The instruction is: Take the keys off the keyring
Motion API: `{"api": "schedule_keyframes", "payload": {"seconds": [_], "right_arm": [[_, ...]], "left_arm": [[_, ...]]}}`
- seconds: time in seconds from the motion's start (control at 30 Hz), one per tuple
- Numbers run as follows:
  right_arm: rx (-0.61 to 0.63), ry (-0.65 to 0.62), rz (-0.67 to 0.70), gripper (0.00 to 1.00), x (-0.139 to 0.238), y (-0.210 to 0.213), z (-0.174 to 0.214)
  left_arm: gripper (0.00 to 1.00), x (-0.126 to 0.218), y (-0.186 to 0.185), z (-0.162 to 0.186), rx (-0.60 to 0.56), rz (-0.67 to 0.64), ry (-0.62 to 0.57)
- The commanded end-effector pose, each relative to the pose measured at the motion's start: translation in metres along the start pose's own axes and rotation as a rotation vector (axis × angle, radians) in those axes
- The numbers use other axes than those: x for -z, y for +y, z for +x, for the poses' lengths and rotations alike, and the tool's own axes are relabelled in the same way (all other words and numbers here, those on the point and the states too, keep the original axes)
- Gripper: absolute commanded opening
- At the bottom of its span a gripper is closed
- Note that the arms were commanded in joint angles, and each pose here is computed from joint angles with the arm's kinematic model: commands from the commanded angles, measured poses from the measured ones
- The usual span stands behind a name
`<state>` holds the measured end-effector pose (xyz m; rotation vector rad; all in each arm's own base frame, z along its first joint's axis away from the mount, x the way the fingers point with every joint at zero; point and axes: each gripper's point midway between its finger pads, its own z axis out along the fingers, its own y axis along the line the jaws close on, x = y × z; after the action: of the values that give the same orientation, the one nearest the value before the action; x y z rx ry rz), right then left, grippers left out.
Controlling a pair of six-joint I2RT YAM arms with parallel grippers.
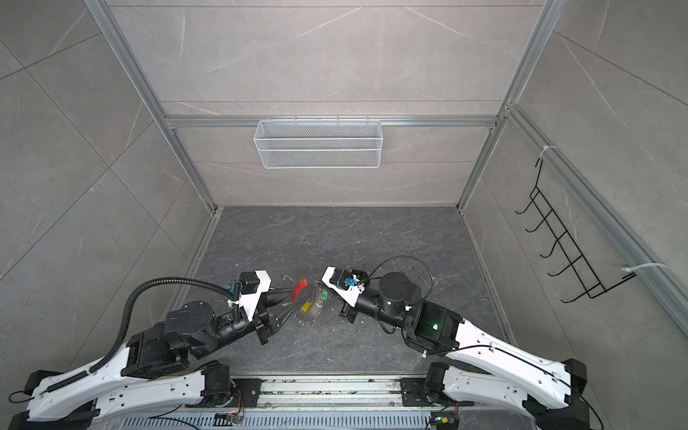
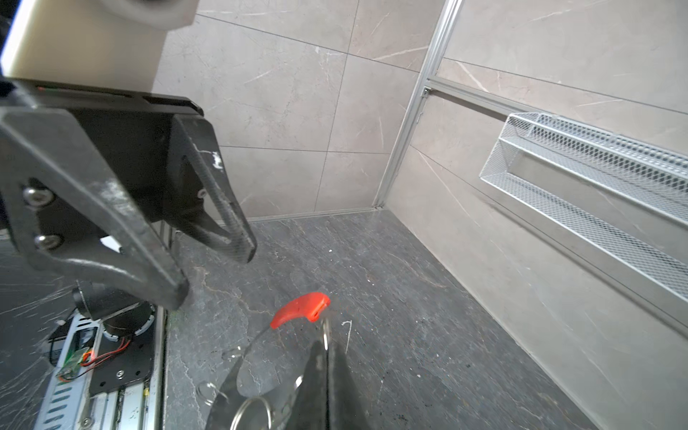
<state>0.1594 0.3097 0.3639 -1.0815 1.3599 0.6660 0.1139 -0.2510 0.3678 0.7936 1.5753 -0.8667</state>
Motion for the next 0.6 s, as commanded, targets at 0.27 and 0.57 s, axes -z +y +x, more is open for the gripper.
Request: {"api": "schedule_keyframes", "payload": {"seconds": [0.27,0.57], "right_arm": [[-0.098,-0.117,-0.174,0.00,0.015,0.020,-0.023],[-0.136,-0.126,-0.233,0.00,0.017,0.024,-0.025]], "left_arm": [[0.42,-0.003,-0.016,-0.029,-0.078,0.107,-0.099],[0.40,-0.008,-0.014,-0.027,-0.063,0.140,-0.085]]}}
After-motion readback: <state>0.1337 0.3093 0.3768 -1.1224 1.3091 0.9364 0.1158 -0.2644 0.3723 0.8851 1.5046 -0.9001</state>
